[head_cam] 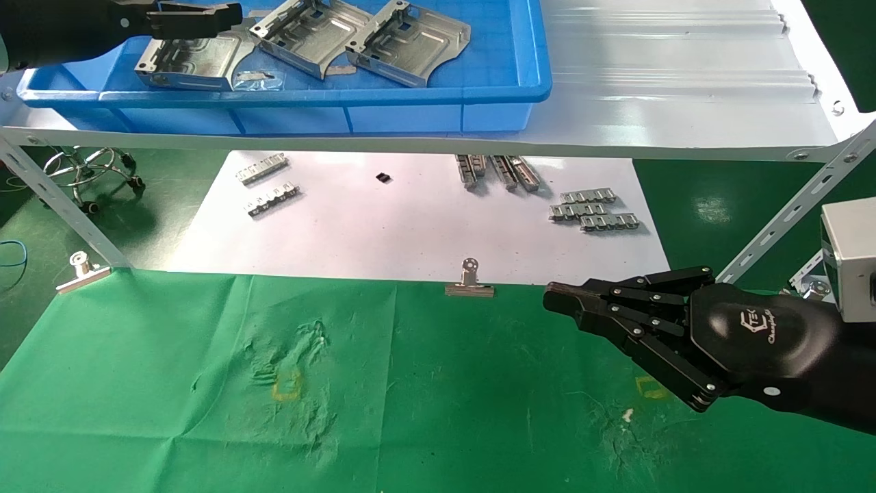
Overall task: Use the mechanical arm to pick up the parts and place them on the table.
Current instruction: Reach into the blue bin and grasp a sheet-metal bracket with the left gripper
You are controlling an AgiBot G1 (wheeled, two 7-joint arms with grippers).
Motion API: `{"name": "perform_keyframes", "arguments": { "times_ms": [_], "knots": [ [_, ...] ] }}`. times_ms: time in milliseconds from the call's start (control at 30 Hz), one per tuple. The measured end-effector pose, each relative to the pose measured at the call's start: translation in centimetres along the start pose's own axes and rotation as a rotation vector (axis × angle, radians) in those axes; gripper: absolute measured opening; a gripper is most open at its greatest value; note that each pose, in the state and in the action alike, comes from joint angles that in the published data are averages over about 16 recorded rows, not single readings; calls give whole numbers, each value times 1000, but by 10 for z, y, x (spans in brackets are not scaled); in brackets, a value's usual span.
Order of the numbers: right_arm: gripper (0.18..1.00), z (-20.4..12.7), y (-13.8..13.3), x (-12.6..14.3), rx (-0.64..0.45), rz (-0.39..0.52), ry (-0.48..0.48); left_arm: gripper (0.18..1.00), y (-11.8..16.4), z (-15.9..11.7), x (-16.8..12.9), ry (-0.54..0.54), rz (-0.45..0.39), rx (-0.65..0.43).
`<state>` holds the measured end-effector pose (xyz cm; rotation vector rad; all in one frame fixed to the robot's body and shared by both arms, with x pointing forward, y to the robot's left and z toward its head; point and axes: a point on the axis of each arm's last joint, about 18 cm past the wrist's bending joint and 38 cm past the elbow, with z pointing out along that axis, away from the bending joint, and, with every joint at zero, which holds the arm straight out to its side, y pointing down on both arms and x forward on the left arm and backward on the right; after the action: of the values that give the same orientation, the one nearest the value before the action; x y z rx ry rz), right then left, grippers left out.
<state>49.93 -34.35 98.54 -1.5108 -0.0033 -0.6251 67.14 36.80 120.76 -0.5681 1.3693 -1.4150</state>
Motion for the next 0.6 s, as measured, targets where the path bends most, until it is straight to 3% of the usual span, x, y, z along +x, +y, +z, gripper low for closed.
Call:
{"name": "perform_keyframes", "arguments": {
  "times_ms": [600],
  "knots": [
    [192, 0, 0, 0, 0, 0, 0, 961, 15, 6, -22, -120, 11, -63]
  ]
}}
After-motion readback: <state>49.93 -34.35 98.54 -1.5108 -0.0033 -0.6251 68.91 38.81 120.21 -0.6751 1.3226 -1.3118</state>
